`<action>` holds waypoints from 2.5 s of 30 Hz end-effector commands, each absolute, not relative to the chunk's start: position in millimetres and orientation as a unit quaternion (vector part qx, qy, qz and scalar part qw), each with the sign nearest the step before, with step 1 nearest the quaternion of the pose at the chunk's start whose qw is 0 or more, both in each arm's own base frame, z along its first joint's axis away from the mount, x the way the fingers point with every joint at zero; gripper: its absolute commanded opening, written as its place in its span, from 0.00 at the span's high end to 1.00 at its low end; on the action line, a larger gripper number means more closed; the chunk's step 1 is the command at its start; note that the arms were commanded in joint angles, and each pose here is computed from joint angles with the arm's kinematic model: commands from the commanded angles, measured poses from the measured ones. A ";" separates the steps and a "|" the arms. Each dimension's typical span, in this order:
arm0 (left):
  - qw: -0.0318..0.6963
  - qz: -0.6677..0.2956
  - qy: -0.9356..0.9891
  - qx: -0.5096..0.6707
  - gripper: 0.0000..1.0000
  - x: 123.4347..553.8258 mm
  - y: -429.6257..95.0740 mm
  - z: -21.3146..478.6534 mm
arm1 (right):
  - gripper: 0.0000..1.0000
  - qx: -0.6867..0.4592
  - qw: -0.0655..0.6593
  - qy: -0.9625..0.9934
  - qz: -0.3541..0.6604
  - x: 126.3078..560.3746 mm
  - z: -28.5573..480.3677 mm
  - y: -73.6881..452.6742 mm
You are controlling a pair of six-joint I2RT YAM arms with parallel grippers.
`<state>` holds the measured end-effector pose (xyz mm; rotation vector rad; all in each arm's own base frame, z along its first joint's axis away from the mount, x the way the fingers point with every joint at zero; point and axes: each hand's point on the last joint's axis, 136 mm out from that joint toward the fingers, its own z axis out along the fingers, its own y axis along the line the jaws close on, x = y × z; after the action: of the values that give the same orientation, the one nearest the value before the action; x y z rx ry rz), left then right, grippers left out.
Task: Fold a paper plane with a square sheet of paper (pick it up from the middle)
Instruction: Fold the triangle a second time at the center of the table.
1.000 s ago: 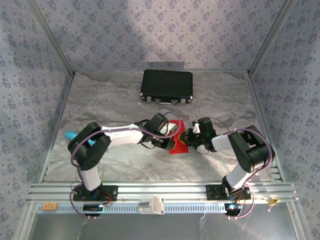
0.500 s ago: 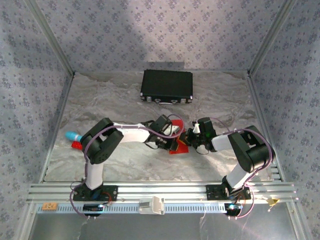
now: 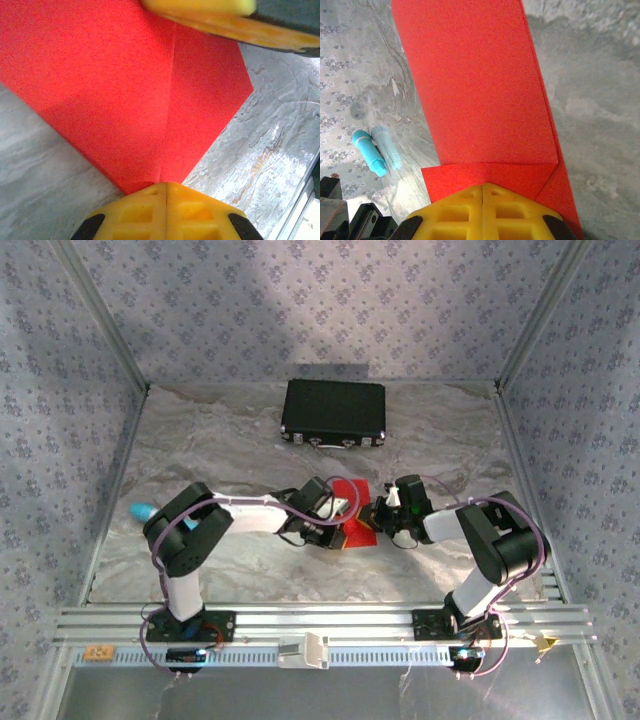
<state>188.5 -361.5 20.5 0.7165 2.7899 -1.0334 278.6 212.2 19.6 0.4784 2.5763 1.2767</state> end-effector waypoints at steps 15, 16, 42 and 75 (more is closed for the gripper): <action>0.080 -0.398 0.886 0.223 0.97 205.7 -394.4 65.4 | 1.00 0.209 0.089 0.898 0.377 263.3 -9.7 189.0; 0.078 -0.392 0.890 0.220 0.97 209.3 -396.3 60.3 | 1.00 0.208 0.090 0.898 0.378 264.2 -8.9 189.4; 0.040 -0.352 0.917 0.185 1.00 200.1 -365.3 2.2 | 1.00 0.167 0.122 0.888 0.411 282.9 25.4 199.4; 0.059 -0.359 0.912 0.190 0.94 211.2 -374.9 16.7 | 1.00 0.134 0.101 0.897 0.408 271.0 17.9 218.2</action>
<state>213.2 -381.2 33.5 0.5678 2.6911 -1.1511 270.2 219.3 20.3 0.3830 2.6467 1.2024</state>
